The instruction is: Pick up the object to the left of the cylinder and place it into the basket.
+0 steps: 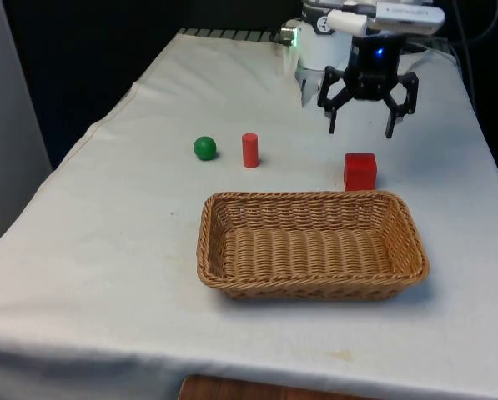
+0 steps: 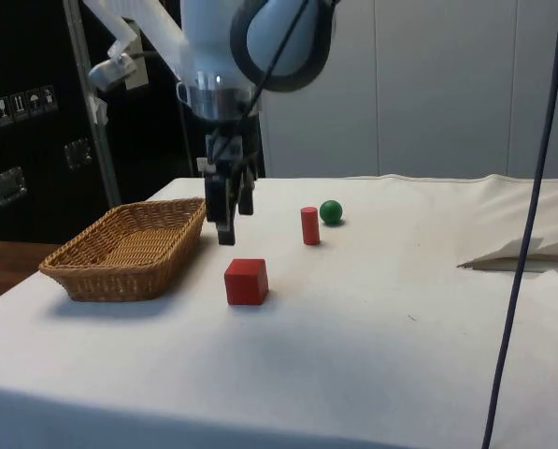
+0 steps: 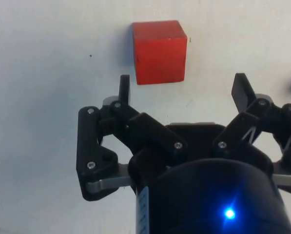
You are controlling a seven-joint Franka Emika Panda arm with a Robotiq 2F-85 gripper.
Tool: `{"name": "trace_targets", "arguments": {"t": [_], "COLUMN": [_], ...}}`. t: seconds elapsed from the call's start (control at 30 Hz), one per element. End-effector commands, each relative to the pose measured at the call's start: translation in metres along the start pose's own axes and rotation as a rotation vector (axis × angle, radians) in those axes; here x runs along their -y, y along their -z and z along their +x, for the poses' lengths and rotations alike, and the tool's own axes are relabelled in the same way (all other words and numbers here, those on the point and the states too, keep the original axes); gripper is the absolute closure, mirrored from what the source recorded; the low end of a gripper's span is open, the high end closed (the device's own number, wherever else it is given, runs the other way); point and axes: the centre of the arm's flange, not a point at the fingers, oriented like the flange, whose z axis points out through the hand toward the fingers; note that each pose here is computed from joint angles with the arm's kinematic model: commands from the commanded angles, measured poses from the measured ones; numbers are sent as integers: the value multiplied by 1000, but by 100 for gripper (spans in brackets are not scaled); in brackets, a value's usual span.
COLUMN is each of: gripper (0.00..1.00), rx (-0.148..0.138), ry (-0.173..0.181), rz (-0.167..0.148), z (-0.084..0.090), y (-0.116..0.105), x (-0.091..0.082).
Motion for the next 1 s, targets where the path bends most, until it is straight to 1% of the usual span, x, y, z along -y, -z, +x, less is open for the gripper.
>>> {"name": "trace_targets", "arguments": {"t": [0.0, 0.07, 0.1, 0.13, 0.2, 0.3, 0.33, 0.37, 0.4, 0.63, 0.67, 0.7, 0.87, 0.9, 0.93, 0.97], "gripper": [0, 0, 0, 0, 0, 0, 0, 0, 0, 0, 0, 0, 0, 2, 11, 21], "rx": [-14, -21, -10, -24, -24, -21, -18, -11, -16, -11, -5, -10, -13, -14, -14, -7], "ry": [-1, 2, 5, 3, 5, 5, 4, 6, 3, -2, 0, -3, -5, -6, -6, -6], "rz": [0, -8, -11, -10, -14, -19, -20, -35, -21, -23, -42, -24, -30, -32, -33, -49], "z": [0, -1, -1, -1, -2, -4, -5, -4, -5, -9, -8, -9, -11, -11, -11, -11], "y": [-4, -13, -12, -15, -22, -32, -38, -38, -41, -60, -58, -62, -73, -74, -75, -75], "x": [2, 3, 3, 4, 5, 6, 7, 5, 7, 11, 8, 11, 12, 12, 13, 10]}}
